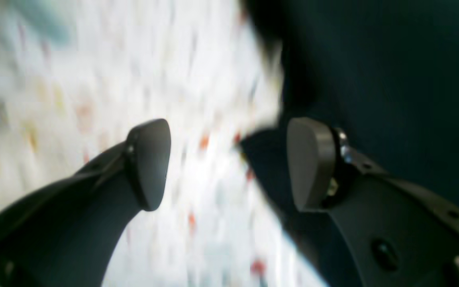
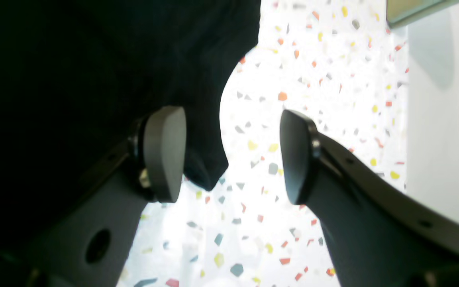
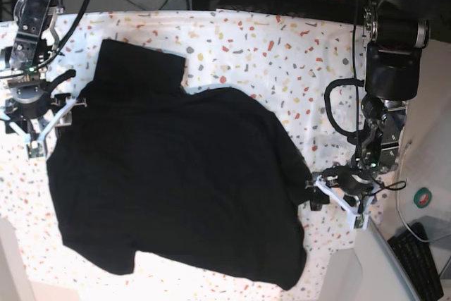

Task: Layout the t-shirt on the table in an organized manner, then fold the t-shirt properly
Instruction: 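Grasp the shirt's side edges with both grippers and pull them apart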

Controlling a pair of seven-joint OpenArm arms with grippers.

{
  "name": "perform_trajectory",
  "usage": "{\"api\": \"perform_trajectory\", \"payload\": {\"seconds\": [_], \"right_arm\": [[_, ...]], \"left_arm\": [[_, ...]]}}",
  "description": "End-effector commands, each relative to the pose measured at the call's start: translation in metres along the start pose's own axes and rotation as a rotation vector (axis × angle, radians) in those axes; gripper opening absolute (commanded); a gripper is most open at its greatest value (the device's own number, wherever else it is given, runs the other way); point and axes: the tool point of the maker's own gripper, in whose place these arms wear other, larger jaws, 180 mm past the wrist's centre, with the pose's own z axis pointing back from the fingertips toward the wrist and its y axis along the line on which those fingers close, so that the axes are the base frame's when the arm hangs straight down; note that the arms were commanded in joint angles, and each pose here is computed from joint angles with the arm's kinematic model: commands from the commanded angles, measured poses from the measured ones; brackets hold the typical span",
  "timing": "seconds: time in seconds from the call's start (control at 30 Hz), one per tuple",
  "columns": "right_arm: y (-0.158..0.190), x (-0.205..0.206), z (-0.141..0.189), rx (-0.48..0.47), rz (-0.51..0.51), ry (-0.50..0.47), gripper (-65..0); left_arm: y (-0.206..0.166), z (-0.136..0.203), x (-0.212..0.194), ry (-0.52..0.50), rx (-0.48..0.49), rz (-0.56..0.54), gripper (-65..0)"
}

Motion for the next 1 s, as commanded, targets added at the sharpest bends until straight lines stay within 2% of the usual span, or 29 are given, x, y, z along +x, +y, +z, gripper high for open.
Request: {"api": "perform_trajectory", "payload": {"seconds": [0.0,0.17,0.37,0.5,0.67,0.73,0.77,0.87,0.97], "right_arm": [[-0.009,0.012,0.002,-0.022,0.002,-0.039,-29.6],[-0.009,0.012,0.002,-0.022,0.002,-0.039,-29.6],[-0.007,0.012,0.002,-0.019,0.0,-0.04,-29.6],[-0.007,0.012,0.002,-0.019,0.0,-0.04,-29.6],[-0.009,0.011,0.002,-0.023,-0.002,-0.039,-29.6],[-0.009,0.011,0.002,-0.024,-0.003,-0.038,-29.6],[-0.009,0.011,0.002,-0.024,-0.003,-0.038,-29.6],[-0.01,0.011,0.002,-0.026,-0.004,-0.038,-29.6],[-0.009,0.01,0.002,-0.023,-0.002,-0.036,-29.6]], "left_arm": [[0.005,-0.003,0.02,-0.044,0.01,-0.018,-21.7],[0.013,-0.021,0.016,0.033,0.041,-0.071,-21.7],[-0.025,-0.035,0.02,0.026,-0.101,-0.154,-21.7],[-0.051,-0.043,0.003,0.079,-0.142,-0.198,-22.4],[-0.055,-0.044,-0.005,0.082,-0.151,-0.196,-22.9],[-0.054,-0.043,-0.005,0.082,-0.15,-0.197,-28.6],[-0.053,-0.043,-0.005,0.081,-0.149,-0.197,-35.5],[-0.049,-0.043,-0.007,0.084,-0.137,-0.188,-65.0],[-0.028,-0.037,-0.021,0.126,-0.106,-0.191,-65.0]]}}
